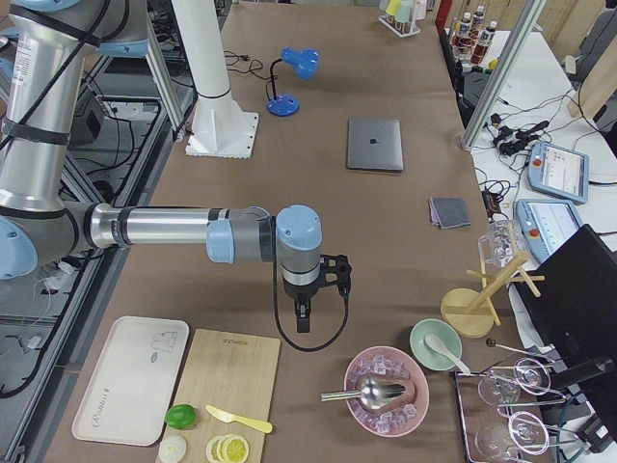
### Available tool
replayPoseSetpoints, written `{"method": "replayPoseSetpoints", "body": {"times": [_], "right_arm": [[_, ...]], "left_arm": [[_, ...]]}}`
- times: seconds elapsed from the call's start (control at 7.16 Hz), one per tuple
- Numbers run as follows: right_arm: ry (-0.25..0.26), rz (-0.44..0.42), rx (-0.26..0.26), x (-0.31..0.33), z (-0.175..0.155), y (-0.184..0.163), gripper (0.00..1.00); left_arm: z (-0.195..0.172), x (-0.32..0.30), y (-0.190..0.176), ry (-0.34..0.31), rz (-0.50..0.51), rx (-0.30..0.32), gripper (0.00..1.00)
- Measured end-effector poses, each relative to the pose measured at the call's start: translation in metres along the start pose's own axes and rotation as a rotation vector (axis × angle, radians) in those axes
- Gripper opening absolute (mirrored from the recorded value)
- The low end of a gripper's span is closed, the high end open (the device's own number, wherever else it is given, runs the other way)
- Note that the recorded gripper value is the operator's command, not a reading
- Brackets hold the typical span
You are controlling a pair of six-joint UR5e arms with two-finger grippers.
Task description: Close laptop
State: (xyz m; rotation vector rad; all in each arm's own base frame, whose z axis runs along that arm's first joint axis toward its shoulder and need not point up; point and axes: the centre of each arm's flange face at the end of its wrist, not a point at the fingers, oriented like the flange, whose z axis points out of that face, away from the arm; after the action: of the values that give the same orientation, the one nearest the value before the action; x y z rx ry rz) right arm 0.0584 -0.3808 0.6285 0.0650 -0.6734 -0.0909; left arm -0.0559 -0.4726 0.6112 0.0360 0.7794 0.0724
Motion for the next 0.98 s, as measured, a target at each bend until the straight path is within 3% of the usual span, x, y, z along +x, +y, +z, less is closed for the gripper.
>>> {"method": "replayPoseSetpoints", "body": {"times": [0.98], "right_arm": [[-0.008, -0.010, -0.016, -0.004, 0.007, 0.003, 1.00]], "left_arm": [[0.018, -0.016, 0.026, 0.003, -0.037, -0.037, 0.98]]}}
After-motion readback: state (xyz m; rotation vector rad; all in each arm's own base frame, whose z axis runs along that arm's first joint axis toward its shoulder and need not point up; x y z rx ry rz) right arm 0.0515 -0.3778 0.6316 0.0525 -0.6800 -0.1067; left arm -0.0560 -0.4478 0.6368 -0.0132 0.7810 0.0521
